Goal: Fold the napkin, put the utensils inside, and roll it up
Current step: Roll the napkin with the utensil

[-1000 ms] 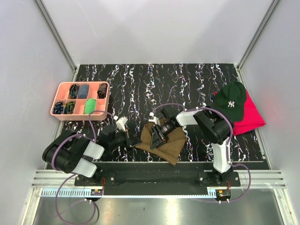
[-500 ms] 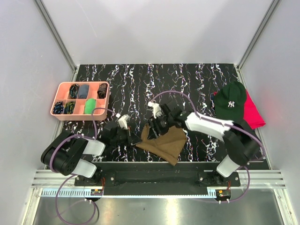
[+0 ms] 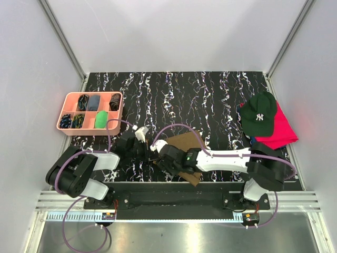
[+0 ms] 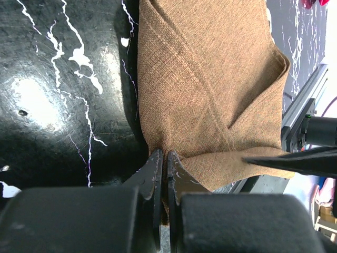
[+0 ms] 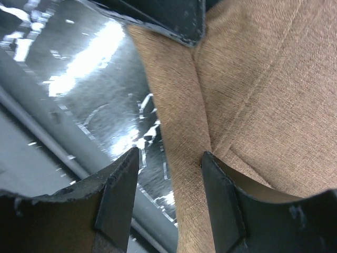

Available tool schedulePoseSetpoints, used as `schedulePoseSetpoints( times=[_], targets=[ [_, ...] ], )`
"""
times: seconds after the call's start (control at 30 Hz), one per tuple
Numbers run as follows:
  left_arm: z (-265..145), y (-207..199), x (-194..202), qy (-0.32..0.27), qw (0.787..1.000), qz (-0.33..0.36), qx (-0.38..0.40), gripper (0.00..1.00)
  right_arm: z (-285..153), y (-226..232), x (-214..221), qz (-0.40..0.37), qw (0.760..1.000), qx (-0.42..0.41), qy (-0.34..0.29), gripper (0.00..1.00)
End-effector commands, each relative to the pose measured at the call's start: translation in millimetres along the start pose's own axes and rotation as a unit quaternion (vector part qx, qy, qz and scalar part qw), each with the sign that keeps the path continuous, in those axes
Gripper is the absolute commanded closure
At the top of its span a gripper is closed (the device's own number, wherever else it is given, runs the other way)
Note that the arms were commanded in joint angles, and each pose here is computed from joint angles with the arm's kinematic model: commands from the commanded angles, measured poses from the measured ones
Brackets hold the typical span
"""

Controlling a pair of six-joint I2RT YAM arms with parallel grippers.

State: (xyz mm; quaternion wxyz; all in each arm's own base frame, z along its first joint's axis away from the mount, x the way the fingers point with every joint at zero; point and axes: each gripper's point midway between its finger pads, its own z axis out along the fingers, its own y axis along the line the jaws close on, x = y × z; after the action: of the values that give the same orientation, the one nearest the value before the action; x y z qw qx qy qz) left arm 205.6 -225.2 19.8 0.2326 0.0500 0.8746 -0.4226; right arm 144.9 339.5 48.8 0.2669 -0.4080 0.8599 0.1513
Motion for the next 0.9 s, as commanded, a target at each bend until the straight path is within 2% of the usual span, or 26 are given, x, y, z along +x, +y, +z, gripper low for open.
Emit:
schedulePoseSetpoints(
  times=[0.0, 0.33, 0.43, 0.47, 0.57, 0.6, 0.73, 0.77, 0.87],
  targets=[
    [-2.1, 16.2, 9.3, 0.016, 0.999, -0.002, -0.041, 1.00, 8.2, -14.4, 0.6, -0.015, 0.999, 0.051, 0.000, 0.40],
    [-1.7, 13.6, 8.9, 0.022, 0.999, -0.001, -0.037, 1.00, 28.4, -12.3, 28.1, -0.043, 0.997, 0.040, 0.051, 0.45],
    [-1.6, 8.8, 7.3, 0.022, 0.999, 0.003, -0.026, 1.00, 35.9, -14.1, 39.2, -0.036, 0.996, 0.040, 0.070, 0.57],
    [-1.8, 7.0, 6.7, 0.021, 1.000, 0.003, -0.022, 1.00, 37.6, -11.2, 45.2, -0.031, 0.996, 0.027, 0.082, 0.64],
    [-3.3, 4.1, 3.9, 0.016, 1.000, 0.006, -0.019, 1.00, 40.1, -7.5, 54.5, 0.001, 0.994, -0.015, 0.105, 0.70],
    [-3.8, 3.7, 3.3, 0.014, 1.000, 0.001, -0.020, 0.98, 40.5, -6.6, 55.1, 0.008, 0.994, -0.026, 0.108, 0.73],
    [-8.2, -1.4, -3.5, -0.004, 1.000, -0.008, -0.020, 0.75, 38.0, 6.6, 59.2, 0.025, 0.988, -0.092, 0.124, 0.76],
    [-11.6, -5.2, -8.6, -0.015, 1.000, -0.007, -0.019, 0.65, 36.9, 12.6, 59.7, 0.030, 0.984, -0.118, 0.130, 0.76],
    [-21.4, -12.0, -20.7, -0.042, 0.999, -0.003, -0.023, 0.52, 35.8, 20.4, 61.8, 0.035, 0.978, -0.151, 0.140, 0.78]
  ],
)
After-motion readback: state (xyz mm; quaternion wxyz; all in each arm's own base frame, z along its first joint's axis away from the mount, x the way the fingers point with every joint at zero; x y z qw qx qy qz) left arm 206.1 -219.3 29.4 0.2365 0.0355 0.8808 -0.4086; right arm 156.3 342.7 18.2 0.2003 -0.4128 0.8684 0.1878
